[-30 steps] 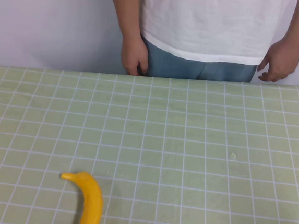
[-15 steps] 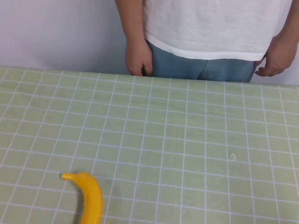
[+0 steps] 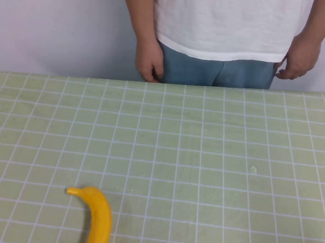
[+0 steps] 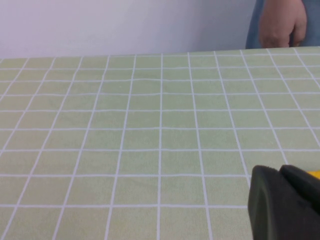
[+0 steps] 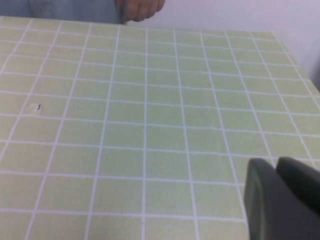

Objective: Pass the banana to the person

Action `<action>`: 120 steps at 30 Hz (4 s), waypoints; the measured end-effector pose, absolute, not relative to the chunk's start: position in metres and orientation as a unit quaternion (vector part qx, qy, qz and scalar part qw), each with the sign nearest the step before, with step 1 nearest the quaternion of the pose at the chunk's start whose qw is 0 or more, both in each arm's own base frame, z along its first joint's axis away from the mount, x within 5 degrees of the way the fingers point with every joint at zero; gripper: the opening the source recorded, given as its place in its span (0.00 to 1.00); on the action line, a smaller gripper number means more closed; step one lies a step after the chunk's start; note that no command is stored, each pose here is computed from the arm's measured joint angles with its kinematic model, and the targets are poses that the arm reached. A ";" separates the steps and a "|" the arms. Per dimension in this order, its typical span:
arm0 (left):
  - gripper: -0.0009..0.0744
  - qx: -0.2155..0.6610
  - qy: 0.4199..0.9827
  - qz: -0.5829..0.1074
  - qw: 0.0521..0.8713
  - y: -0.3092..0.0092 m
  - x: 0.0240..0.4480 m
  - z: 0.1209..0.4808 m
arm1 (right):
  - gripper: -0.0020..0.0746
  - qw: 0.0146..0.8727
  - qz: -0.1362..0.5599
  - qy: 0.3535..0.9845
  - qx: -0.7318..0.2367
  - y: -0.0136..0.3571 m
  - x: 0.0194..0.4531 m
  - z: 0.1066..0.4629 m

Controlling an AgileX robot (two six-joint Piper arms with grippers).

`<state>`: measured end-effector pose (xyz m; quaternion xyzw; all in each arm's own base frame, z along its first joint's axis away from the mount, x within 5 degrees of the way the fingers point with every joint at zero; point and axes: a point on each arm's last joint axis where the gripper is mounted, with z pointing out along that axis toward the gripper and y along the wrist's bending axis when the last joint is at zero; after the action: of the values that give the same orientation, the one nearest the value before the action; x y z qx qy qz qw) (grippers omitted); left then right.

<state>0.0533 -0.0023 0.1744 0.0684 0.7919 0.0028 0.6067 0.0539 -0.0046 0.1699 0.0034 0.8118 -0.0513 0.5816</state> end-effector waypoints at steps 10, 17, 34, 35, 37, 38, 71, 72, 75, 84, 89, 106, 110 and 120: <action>0.01 0.057 0.757 -0.017 0.651 -0.004 0.055 0.185 | 0.02 0.582 -0.051 0.812 0.003 -0.005 0.054 0.170; 0.01 0.026 0.652 -0.086 0.753 -0.009 0.055 0.212 | 0.02 0.582 -0.051 0.811 0.003 -0.005 0.054 0.170; 0.01 -0.005 0.264 -0.083 0.961 0.003 0.005 0.308 | 0.02 0.582 -0.051 0.811 0.003 -0.005 0.054 0.170; 0.01 -0.001 0.261 -0.070 0.963 0.003 0.001 0.319 | 0.02 0.582 -0.051 0.811 0.003 -0.005 0.054 0.170; 0.01 0.007 0.268 -0.055 0.962 0.003 -0.004 0.337 | 0.02 0.582 -0.051 0.811 0.003 -0.005 0.054 0.170; 0.01 0.013 0.274 -0.050 0.960 0.003 -0.005 0.348 | 0.02 0.582 -0.051 0.811 0.003 -0.005 0.054 0.170; 0.01 0.140 0.917 -0.174 0.330 -0.051 0.143 0.308 | 0.02 0.582 -0.051 0.811 0.003 -0.005 0.054 0.170; 0.01 0.147 0.920 -0.176 0.318 -0.052 0.145 0.305 | 0.02 0.582 -0.051 0.811 0.003 -0.005 0.054 0.170; 0.01 0.178 0.926 -0.175 0.284 -0.062 0.149 0.296 | 0.02 0.582 -0.051 0.811 0.003 -0.005 0.054 0.170; 0.01 0.202 0.956 -0.119 0.176 -0.105 0.157 0.262 | 0.02 0.582 -0.051 0.811 0.003 -0.005 0.054 0.170; 0.05 0.197 0.963 -0.091 0.159 -0.127 0.163 0.243 | 0.02 0.582 -0.051 0.811 0.003 -0.005 0.054 0.170; 0.89 0.150 0.985 -0.076 0.030 -0.164 0.189 0.160 | 0.02 0.582 -0.051 0.811 0.003 -0.005 0.054 0.170; 0.89 0.149 0.986 -0.069 0.014 -0.168 0.192 0.146 | 0.02 0.582 -0.051 0.811 0.003 -0.005 0.054 0.170; 0.51 0.151 0.987 -0.055 -0.009 -0.169 0.193 0.130 | 0.02 0.582 -0.051 0.811 0.003 -0.005 0.054 0.170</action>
<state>0.1932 -0.1689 0.1299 0.1513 0.9869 -0.0551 -0.0090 0.0539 -0.0046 0.1701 0.0034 0.8113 -0.0514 0.5824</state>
